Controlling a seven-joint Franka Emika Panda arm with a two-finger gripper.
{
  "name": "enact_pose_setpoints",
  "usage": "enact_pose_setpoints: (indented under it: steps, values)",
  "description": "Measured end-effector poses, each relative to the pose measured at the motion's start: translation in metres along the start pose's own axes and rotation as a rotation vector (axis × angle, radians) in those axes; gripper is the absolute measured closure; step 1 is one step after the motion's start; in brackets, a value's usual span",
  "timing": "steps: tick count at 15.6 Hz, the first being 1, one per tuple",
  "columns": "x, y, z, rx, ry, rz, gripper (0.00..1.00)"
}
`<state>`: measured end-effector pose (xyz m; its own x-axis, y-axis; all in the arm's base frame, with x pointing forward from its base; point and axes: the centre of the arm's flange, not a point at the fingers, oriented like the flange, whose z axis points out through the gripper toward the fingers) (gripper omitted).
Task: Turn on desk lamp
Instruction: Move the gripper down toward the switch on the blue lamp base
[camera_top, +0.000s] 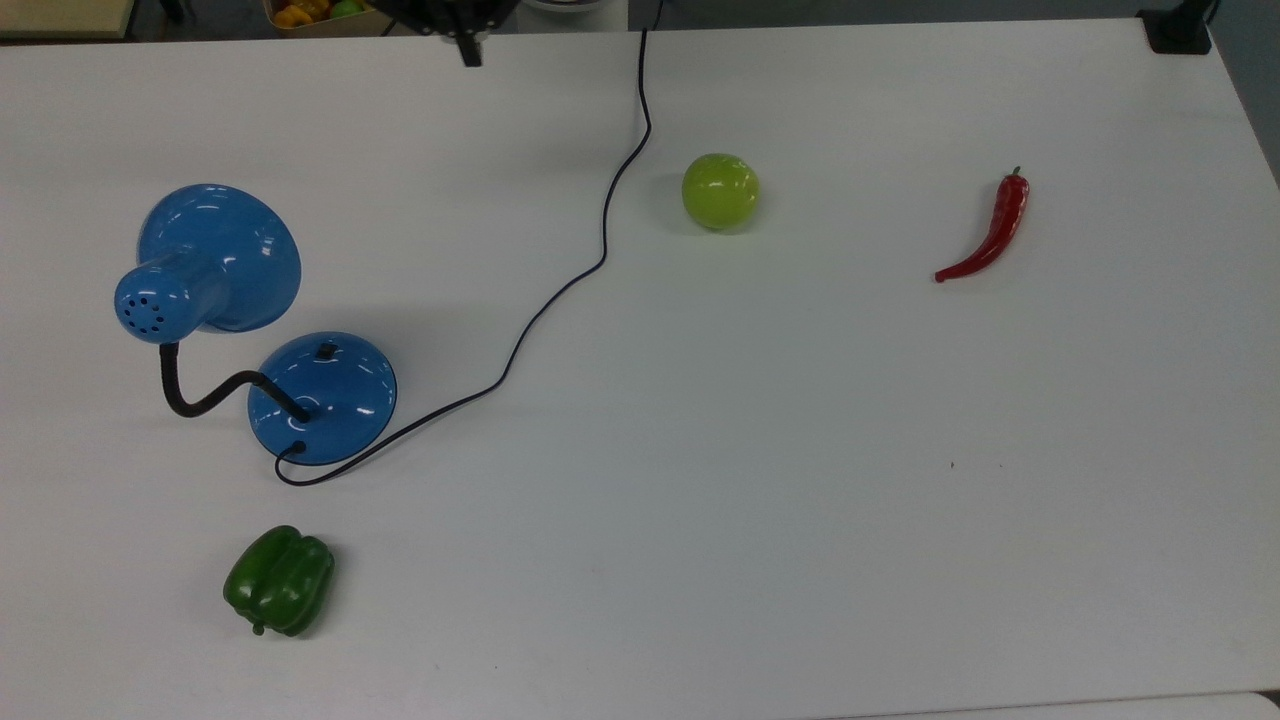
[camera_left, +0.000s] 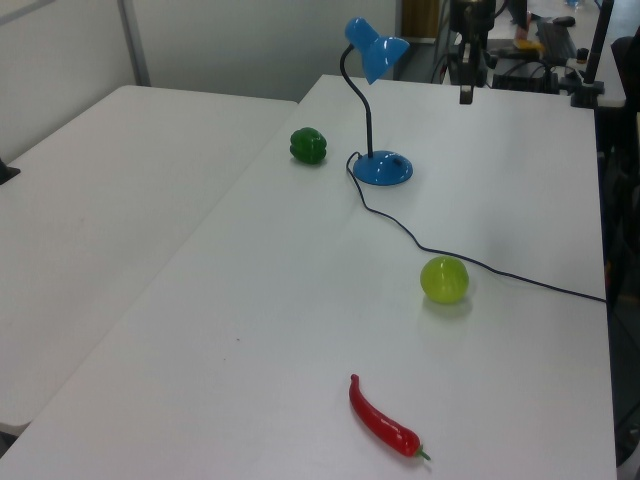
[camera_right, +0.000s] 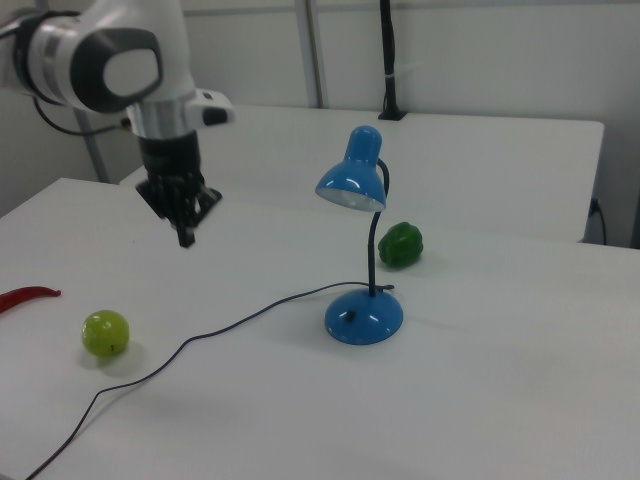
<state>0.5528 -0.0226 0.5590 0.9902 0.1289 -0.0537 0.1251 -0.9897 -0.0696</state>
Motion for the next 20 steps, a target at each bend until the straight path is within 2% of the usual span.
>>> enact_pose_setpoints:
  steps: [2,9,14,20]
  values:
    - [-0.005,0.021,0.019,-0.002,-0.028,0.000,0.99]
    - [0.002,0.044,0.100,-0.060,0.011,0.011,0.99]
    - [0.008,0.061,0.141,-0.090,0.091,0.034,0.99]
    - [0.028,0.089,0.181,-0.153,0.244,0.108,0.99]
